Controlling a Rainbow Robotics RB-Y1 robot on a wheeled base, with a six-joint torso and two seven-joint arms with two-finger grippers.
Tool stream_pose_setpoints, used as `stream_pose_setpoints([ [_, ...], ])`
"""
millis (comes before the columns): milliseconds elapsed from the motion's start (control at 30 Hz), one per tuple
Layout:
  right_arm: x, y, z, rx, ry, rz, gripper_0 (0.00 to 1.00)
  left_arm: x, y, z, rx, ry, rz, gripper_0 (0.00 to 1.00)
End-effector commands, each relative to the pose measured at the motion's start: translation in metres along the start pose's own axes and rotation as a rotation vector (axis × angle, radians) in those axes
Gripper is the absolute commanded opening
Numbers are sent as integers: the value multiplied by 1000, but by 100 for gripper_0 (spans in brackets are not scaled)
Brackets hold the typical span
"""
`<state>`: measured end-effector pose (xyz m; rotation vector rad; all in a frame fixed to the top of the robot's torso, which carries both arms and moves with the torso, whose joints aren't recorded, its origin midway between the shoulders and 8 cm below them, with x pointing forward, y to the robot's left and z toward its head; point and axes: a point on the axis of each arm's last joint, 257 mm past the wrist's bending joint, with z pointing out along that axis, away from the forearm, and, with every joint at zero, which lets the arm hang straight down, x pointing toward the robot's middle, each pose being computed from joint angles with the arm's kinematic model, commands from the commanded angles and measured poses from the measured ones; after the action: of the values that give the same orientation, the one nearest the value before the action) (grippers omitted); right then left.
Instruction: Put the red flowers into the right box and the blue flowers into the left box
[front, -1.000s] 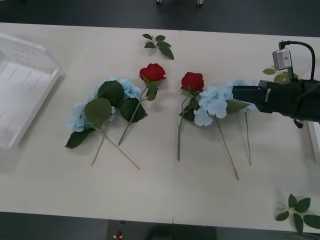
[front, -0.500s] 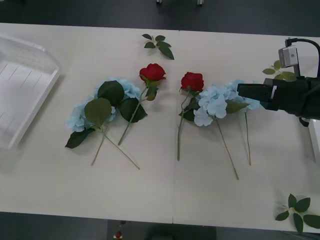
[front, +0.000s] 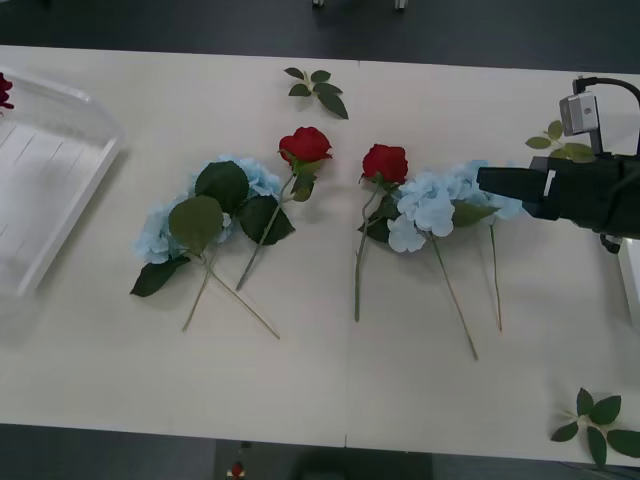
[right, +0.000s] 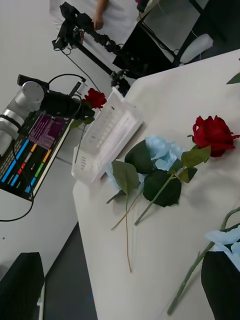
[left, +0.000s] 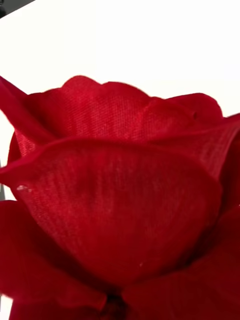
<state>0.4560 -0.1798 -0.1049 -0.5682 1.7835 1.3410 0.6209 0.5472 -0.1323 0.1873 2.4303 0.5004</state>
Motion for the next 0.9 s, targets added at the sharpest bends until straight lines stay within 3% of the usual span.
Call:
stream_pose_setpoints([
  [33,-19,3,-5,11,1,1,92,-42,-3,-30,62,-101,-38,0],
  [367,-22,3,-6,14,-1,5,92,-94,-141,-118,677,-322,56,0],
  [633,-29,5,-10,18,8,-7,92,-80,-214,-206,1134,-509,194,0],
  [900,-50,22,-18,5,56,11,92,-60,-242,-249,1330,-781,279,0],
])
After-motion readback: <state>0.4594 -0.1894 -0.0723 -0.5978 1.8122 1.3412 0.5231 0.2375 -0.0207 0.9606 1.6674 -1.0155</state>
